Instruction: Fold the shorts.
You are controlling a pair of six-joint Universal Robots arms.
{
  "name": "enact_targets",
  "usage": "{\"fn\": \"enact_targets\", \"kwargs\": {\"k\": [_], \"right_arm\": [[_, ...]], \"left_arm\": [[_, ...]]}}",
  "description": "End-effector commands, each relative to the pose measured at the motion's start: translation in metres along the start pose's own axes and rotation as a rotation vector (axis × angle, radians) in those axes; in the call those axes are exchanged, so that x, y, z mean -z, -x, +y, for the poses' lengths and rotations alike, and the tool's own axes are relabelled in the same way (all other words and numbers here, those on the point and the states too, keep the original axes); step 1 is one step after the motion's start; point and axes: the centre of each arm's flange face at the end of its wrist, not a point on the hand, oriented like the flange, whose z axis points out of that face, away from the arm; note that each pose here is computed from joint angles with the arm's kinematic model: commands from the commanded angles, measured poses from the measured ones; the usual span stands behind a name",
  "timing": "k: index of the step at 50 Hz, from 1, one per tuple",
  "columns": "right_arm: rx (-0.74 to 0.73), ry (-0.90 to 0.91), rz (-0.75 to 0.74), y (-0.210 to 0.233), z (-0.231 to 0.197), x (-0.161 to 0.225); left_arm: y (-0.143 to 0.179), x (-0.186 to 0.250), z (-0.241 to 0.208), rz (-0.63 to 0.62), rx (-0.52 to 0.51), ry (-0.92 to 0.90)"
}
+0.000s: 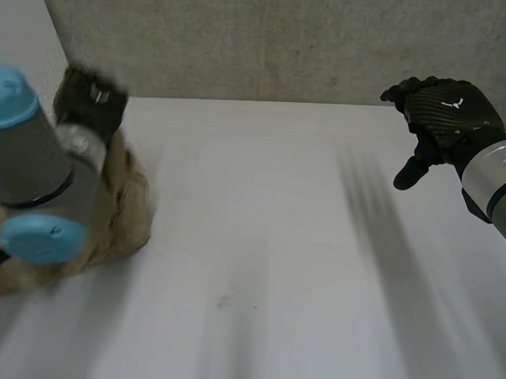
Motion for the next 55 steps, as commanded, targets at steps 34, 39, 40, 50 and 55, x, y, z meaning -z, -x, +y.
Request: {"fn": "enact_targets", "kwargs": {"k": [34, 39, 40, 50, 55], "right_arm": [[0.006, -0.047, 0.046, -0.016, -0.009, -0.005], [0.041, -0.031, 0.021, -0.012, -0.006, -0.005], [0.080, -0.018, -0.007, -0.008, -0.003, -0.004], [0.292, 0.117, -0.238, 0.019, 0.028, 0.008], [0.223, 0.227, -0.315, 0.029, 0.050, 0.008]], "left_arm": [[-0.103, 0.200, -0.067, 0.318, 0.120, -0.358], [-0.071, 0.169, -0.063, 0.209, 0.165, -0.298], [-0.071, 0.168, -0.063, 0.209, 0.165, -0.298], [-0.055, 0.163, -0.049, 0.190, 0.392, -0.182], [-0.056, 0.169, -0.038, 0.242, 0.466, -0.079]]}}
